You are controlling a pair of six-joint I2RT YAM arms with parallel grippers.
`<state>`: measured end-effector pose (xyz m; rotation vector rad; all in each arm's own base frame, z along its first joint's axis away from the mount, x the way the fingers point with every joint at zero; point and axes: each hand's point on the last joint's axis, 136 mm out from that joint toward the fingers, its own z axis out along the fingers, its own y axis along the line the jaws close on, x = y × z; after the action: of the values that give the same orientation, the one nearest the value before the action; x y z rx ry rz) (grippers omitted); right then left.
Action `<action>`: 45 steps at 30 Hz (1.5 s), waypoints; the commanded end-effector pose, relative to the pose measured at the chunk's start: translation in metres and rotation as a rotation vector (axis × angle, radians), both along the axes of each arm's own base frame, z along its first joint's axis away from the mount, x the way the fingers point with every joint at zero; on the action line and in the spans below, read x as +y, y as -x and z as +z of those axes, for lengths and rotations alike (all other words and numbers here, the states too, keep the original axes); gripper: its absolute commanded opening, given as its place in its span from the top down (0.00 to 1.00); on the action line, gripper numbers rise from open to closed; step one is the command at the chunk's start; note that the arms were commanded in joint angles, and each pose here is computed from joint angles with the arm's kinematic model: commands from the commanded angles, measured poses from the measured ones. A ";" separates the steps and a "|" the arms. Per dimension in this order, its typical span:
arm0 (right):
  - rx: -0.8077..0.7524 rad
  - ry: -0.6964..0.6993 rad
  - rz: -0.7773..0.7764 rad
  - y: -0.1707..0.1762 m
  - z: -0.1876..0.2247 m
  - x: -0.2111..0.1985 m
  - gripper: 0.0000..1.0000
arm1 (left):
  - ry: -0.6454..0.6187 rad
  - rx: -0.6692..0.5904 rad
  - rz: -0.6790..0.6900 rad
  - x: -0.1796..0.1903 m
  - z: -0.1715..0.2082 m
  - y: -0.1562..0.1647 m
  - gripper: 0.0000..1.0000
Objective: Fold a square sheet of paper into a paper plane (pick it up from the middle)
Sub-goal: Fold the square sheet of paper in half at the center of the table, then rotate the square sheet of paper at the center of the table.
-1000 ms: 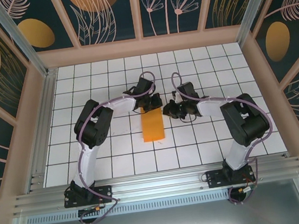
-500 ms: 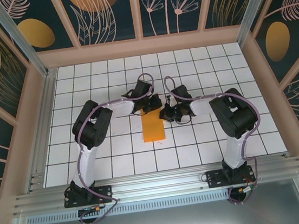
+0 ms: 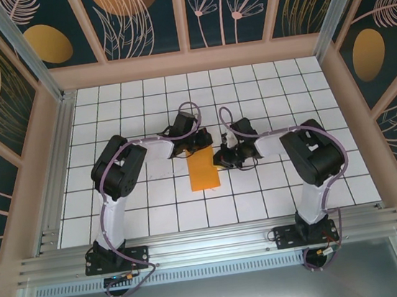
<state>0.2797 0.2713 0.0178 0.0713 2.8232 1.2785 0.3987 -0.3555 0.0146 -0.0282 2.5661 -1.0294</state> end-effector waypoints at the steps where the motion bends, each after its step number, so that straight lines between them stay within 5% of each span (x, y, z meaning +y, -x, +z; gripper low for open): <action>1: 0.063 0.008 0.069 0.034 -0.002 -0.002 0.93 | -0.228 0.215 0.080 0.058 -0.084 0.034 0.98; 19: 0.183 0.090 0.195 0.132 -0.014 -0.011 0.93 | -0.230 0.208 0.090 0.061 -0.083 0.032 0.98; 25: -0.090 0.038 0.041 0.066 0.055 -0.022 0.91 | -0.124 0.124 0.076 0.041 -0.025 0.012 0.90; 32: -0.279 0.098 -0.085 0.003 0.077 -0.039 0.64 | 0.022 -0.022 0.135 0.043 0.078 -0.015 0.62; 37: -0.271 0.165 -0.061 -0.017 0.064 -0.027 0.51 | -0.027 -0.004 0.246 0.087 0.077 0.002 0.49; 45: -0.106 0.214 0.051 0.026 0.022 0.001 0.38 | -0.088 0.066 0.341 0.137 0.054 0.053 0.36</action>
<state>0.2658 0.2671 0.0479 -0.0809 2.7927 0.9742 0.3599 -0.2344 0.0811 -0.3913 2.5068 -0.8590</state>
